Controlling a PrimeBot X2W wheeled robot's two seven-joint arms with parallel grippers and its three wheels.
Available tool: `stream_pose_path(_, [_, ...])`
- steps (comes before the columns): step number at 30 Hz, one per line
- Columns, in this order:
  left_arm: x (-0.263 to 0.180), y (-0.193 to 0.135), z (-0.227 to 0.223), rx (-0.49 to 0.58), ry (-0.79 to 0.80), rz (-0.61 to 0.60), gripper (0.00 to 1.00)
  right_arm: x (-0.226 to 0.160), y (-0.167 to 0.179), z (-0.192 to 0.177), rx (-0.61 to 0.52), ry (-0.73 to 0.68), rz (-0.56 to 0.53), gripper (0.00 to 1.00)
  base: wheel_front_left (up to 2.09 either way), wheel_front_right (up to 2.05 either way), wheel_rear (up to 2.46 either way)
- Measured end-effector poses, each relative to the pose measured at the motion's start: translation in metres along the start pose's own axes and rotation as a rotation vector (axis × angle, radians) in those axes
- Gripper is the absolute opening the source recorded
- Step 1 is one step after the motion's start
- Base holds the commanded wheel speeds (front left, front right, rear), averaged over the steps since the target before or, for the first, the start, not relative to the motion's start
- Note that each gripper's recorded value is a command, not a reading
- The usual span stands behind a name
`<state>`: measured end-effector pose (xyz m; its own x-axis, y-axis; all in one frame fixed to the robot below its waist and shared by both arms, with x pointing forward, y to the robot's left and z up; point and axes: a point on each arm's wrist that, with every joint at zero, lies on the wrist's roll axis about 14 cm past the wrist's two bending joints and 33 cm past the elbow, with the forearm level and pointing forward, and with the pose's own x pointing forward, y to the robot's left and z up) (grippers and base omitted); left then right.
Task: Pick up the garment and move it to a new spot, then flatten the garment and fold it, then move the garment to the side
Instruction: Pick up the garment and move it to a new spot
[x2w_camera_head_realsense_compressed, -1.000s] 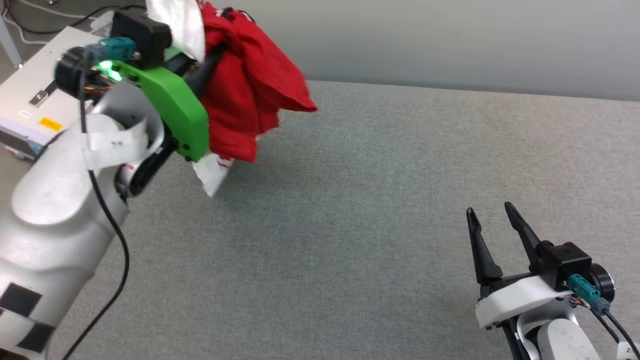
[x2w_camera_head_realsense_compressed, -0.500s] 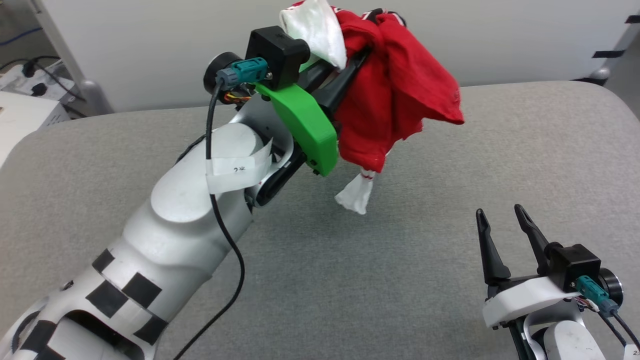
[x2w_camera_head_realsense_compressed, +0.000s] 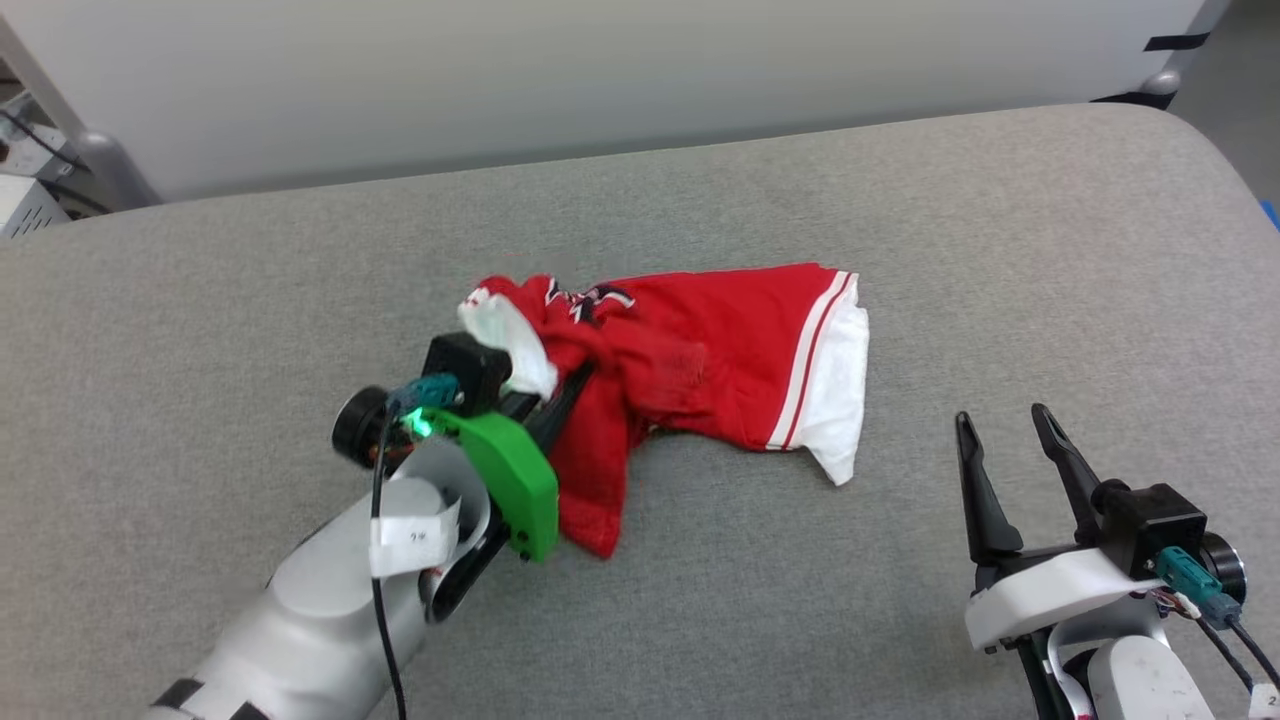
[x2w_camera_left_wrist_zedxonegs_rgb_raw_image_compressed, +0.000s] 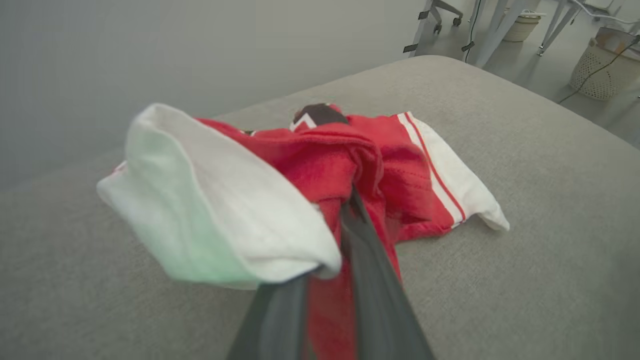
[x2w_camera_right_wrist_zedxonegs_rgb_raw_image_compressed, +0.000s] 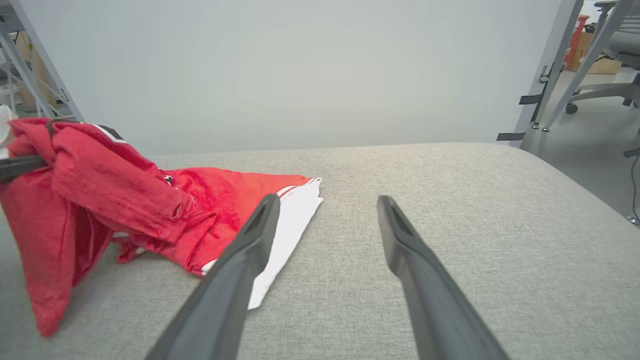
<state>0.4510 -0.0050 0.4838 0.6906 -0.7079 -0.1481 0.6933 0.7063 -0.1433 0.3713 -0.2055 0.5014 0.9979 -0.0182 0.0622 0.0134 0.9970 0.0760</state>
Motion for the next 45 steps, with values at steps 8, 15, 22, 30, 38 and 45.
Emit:
stream_pose_path(8, [-0.047,0.012,-0.076,-0.04,0.198,0.049,0.0,0.021,0.028,-0.011,0.013,0.022,0.086,1.0,0.0,0.0,0.0])
stream_pose_path(15, [-0.084,0.035,-0.096,-0.008,0.276,0.135,1.0,0.031,0.048,-0.014,0.018,0.026,0.141,1.0,0.0,0.0,0.0])
stream_pose_path(22, [-0.106,0.072,-0.05,0.049,0.149,0.291,1.0,0.026,0.058,-0.002,0.017,-0.006,0.169,1.0,0.0,0.0,0.0])
stream_pose_path(30, [-0.147,0.087,0.068,0.089,-0.264,0.485,1.0,0.013,0.059,0.014,0.001,-0.048,0.176,1.0,0.0,0.0,0.0])
stream_pose_path(38, [-0.188,0.048,0.04,0.05,-0.33,0.551,1.0,0.005,0.062,0.022,-0.003,-0.072,0.187,1.0,0.0,0.0,0.0])
stream_pose_path(45, [-0.193,0.023,0.019,0.081,-0.312,0.568,1.0,0.001,0.064,0.018,-0.004,-0.062,0.195,1.0,0.0,0.0,0.0])
